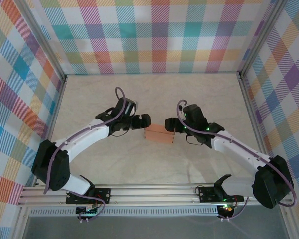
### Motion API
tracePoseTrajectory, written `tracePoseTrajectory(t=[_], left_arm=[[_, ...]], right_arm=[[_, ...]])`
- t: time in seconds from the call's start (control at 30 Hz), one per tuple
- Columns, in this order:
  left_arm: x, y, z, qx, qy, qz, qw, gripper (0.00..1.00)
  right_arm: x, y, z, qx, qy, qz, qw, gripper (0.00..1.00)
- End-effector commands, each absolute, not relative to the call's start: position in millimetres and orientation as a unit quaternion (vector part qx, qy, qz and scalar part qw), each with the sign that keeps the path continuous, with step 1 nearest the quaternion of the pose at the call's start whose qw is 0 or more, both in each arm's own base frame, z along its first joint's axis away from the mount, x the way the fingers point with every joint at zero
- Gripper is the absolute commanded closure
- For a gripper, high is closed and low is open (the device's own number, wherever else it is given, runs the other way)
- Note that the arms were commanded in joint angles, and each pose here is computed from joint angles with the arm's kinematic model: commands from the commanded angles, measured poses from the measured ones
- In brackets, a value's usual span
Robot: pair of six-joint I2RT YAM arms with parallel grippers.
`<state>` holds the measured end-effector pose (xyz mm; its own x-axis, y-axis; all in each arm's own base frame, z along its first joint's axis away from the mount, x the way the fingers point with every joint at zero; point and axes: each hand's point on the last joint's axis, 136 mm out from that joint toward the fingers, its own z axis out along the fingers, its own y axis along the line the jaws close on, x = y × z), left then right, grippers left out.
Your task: Fold the paper box
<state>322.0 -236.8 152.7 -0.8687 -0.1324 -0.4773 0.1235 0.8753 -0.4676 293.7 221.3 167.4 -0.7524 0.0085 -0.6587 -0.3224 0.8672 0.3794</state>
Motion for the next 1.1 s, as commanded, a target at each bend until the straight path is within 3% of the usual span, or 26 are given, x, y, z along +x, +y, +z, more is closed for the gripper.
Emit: tracePoseTrajectory(t=[0.0,0.1,0.2,0.37,0.5,0.8,0.97,1.07], left_arm=[[328,-212,178,-0.017,0.926,-0.228,0.3,0.0],[326,-184,177,-0.05,0.924,-0.221,0.308,0.0],[320,-156,171,-0.084,0.926,-0.21,0.302,0.0],[307,-130,166,-0.108,0.925,-0.204,0.302,0.0],[302,-125,162,-0.108,0.926,-0.203,0.3,0.0],[300,-120,158,-0.102,0.93,-0.187,0.299,0.0],[301,-119,155,-0.099,0.932,-0.185,0.296,0.0],[301,-119,152,-0.098,0.933,-0.184,0.294,0.0]], right_arm=[[276,249,189,-0.331,0.841,0.239,0.356,0.17],[256,263,189,-0.478,0.775,0.239,0.338,0.12],[248,270,182,-0.551,0.741,0.241,0.297,0.07],[248,275,161,-0.614,0.722,0.238,0.214,0.05],[265,282,151,-0.628,0.721,0.224,0.19,0.06],[285,291,121,-0.63,0.734,0.22,0.122,0.19],[290,292,117,-0.632,0.736,0.213,0.116,0.31],[291,291,116,-0.633,0.737,0.207,0.114,0.45]])
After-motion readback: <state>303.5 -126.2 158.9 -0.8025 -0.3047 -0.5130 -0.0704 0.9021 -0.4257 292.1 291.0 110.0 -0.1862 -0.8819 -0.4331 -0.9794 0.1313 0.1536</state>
